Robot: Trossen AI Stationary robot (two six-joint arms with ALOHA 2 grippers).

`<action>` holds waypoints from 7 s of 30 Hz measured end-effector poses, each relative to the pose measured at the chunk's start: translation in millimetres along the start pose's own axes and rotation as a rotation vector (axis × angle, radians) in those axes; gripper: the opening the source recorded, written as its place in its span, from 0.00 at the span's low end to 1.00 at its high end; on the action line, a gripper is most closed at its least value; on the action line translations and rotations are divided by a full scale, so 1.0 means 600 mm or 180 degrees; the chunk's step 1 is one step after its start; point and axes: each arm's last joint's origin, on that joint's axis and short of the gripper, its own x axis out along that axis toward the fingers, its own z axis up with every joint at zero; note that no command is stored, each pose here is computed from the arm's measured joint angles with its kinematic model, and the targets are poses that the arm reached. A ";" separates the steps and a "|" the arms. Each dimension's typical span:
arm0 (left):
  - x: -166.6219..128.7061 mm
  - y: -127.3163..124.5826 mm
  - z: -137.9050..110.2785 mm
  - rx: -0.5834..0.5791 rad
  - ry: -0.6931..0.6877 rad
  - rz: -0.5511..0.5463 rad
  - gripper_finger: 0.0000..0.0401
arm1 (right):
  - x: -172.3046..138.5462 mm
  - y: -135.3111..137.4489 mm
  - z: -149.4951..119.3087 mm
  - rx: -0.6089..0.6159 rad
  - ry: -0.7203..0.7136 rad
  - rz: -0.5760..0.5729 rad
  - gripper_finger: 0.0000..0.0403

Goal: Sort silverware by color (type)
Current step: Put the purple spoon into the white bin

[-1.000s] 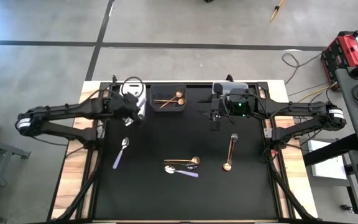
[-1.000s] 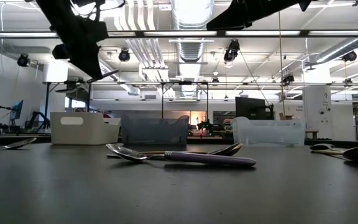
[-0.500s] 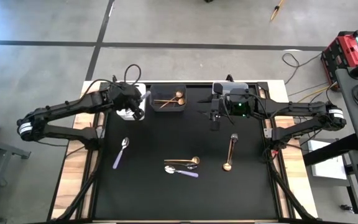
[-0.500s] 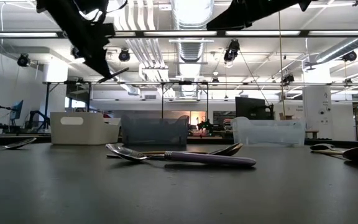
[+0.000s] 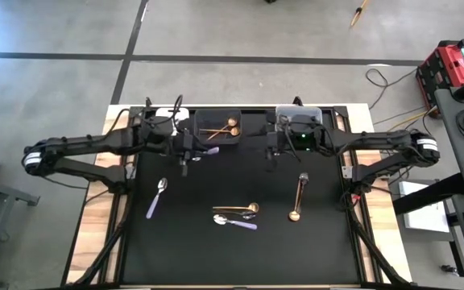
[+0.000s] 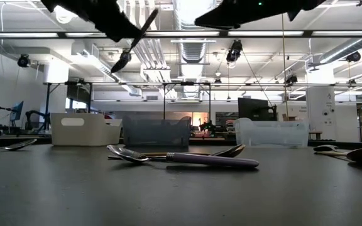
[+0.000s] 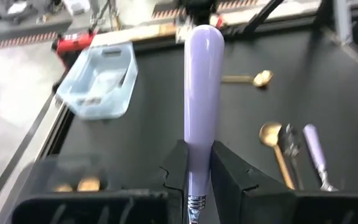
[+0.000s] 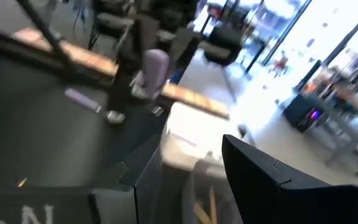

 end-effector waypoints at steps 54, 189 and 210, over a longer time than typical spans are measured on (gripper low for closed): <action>0.154 -0.022 0.012 -0.0488 -0.1370 0.1300 0.00 | 0.069 -0.022 -0.013 0.0270 -0.0351 -0.0592 0.39; -0.046 -0.134 -0.143 -0.0214 -0.1559 -0.0330 0.00 | 0.154 0.392 -0.096 0.2684 0.4328 0.0301 0.48; -0.045 -0.133 -0.143 -0.0220 -0.1550 -0.0313 0.00 | 0.151 0.390 -0.100 0.2562 0.4339 0.0185 0.13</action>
